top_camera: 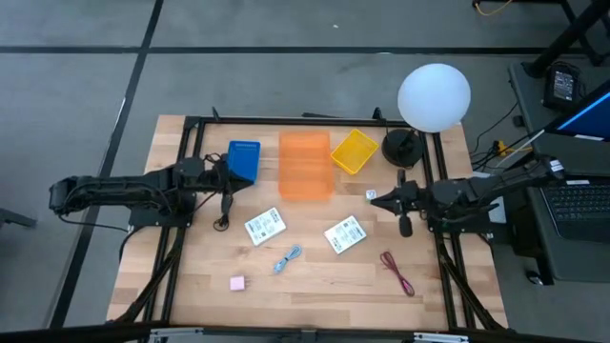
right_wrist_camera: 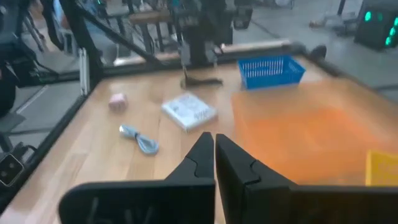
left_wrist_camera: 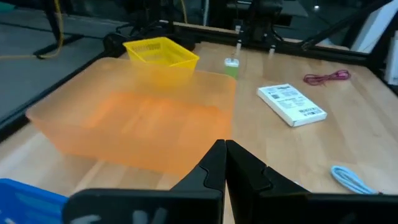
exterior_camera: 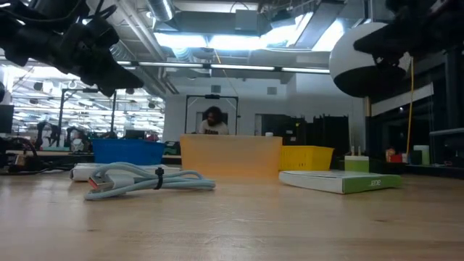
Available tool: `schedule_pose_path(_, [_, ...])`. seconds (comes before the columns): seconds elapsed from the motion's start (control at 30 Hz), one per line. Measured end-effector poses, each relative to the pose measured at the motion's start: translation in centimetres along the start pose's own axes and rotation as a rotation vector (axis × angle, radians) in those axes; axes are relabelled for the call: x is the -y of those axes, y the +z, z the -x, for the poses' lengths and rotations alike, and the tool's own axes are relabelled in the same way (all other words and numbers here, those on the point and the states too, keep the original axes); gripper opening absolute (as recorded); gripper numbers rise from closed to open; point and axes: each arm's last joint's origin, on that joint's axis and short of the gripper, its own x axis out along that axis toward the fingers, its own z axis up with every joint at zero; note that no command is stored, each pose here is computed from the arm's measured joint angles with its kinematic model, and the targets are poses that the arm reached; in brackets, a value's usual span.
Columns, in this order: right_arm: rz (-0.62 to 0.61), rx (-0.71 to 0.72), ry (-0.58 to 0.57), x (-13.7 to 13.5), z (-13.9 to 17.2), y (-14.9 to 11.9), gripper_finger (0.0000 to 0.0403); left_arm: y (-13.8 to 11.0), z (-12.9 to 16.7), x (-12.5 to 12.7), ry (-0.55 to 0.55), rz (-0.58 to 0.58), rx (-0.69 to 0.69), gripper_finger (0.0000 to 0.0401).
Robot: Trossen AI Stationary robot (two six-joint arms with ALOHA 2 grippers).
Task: Pick and place items into bin
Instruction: Put the green adaptor into the orange bin
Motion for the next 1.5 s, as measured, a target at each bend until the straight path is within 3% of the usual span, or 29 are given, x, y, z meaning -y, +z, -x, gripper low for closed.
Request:
schedule_pose_path(0.27, [-0.158,-0.187,-0.049,-0.9,-2.6,0.0,0.0,-0.1,-0.7,0.9,-0.059,0.04,-0.158,0.0003])
schedule_pose_path(0.4, [-0.148,-0.274,-0.079,-1.5,-3.6,1.1,0.0,1.3,-0.8,1.6,0.013,0.027,-0.27,0.0003])
schedule_pose_path(0.63, [-0.067,-0.34,-0.093,-1.9,-4.9,1.3,0.0,2.6,-1.2,2.2,0.032,-0.117,-0.278,0.0003])
schedule_pose_path(0.93, [-0.094,-0.307,-0.085,-2.0,-5.2,1.6,0.0,2.7,-1.2,2.2,0.036,-0.165,-0.276,0.0003])
schedule_pose_path(1.1, [-0.116,-0.242,-0.066,-2.2,-5.3,2.2,0.0,2.7,-1.2,1.9,0.127,-0.178,-0.268,0.001])
schedule_pose_path(1.33, [-0.179,-0.237,-0.086,-2.1,-5.3,2.2,0.0,2.7,-1.2,1.8,0.182,-0.185,-0.263,0.0044])
schedule_pose_path(1.5, [-0.165,-0.182,-0.207,-1.6,-5.4,3.4,0.0,2.8,-1.2,1.8,0.185,-0.185,-0.254,0.0083])
